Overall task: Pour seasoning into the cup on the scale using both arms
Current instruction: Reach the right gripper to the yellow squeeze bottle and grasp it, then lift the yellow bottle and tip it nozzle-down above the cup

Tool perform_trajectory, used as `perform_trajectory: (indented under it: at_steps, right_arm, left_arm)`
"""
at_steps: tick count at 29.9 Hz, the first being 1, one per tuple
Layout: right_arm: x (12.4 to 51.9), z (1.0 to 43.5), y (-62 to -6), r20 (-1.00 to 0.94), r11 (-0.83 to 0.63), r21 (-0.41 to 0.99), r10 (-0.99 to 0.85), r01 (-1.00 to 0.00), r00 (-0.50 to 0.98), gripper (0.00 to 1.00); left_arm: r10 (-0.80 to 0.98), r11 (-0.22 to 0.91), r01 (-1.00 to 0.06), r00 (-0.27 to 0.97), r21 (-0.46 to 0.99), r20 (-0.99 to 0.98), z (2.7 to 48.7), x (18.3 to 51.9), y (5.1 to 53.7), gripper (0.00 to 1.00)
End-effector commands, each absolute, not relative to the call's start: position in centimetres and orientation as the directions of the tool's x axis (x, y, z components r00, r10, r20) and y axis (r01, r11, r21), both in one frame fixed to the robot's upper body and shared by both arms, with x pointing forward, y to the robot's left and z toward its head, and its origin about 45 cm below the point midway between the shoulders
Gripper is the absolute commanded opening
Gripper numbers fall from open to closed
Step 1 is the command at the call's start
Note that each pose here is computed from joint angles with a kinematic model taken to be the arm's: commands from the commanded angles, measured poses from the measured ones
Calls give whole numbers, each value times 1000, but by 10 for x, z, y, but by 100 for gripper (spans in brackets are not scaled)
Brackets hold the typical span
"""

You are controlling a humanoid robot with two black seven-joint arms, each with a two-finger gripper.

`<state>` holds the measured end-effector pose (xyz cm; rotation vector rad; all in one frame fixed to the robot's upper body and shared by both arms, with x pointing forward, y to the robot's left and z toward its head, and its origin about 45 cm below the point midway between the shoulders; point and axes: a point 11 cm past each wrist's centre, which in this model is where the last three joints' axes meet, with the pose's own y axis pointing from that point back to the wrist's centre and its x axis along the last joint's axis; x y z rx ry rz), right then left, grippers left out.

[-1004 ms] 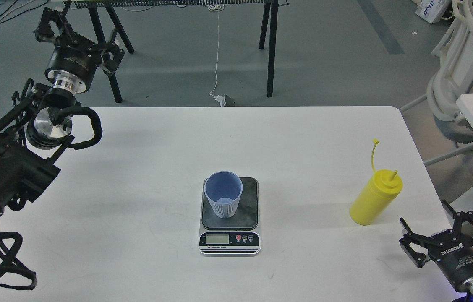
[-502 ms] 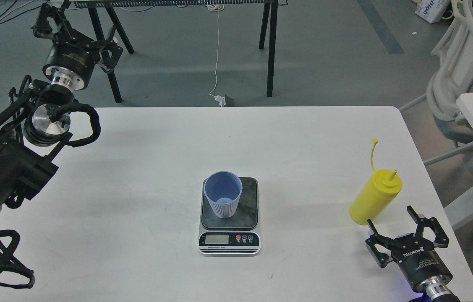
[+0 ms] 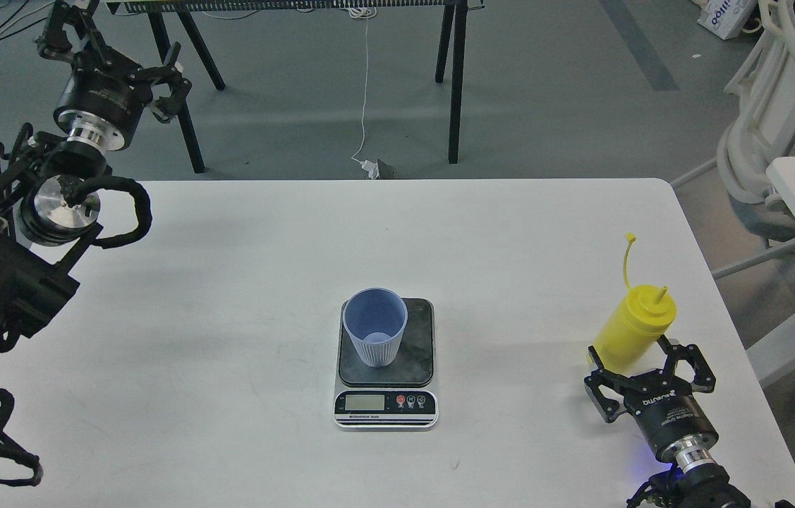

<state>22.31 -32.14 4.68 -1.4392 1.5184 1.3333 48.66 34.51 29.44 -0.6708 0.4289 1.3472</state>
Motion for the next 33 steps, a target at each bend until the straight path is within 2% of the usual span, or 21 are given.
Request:
perform_trajectory:
  at_steps: [1, 16, 18, 21, 23, 27, 33]
  right_arm:
    - [227, 47, -328, -931, -80, 223, -311, -971, -188, 96]
    - [267, 63, -329, -932, -85, 163, -341, -983, -125, 90]
    - [268, 65, -329, -933, -86, 156, -340, -984, -119, 83]
    - [269, 66, -328, -930, -91, 153, -349, -984, -112, 61]
    - [269, 66, -328, -930, -90, 152, -351, -984, -111, 53]
    - [270, 67, -328, -931, -90, 147, -350, -985, -107, 42]
    - [290, 97, -314, -936, -143, 54, -352, -988, 0, 36]
  left_arm:
    - [762, 100, -979, 191, -179, -619, 291, 484, 349, 100]
    - [771, 108, -979, 194, -176, -606, 291, 483, 351, 100]
    - [772, 105, -979, 192, -175, -605, 292, 483, 352, 100]
    - [774, 104, -979, 190, -176, -604, 292, 483, 354, 100]
    - [777, 101, -979, 189, -177, -601, 293, 483, 356, 100]
    - [775, 100, -979, 188, -177, -603, 293, 483, 356, 100]
    - [776, 100, -979, 190, -180, -602, 294, 483, 356, 100]
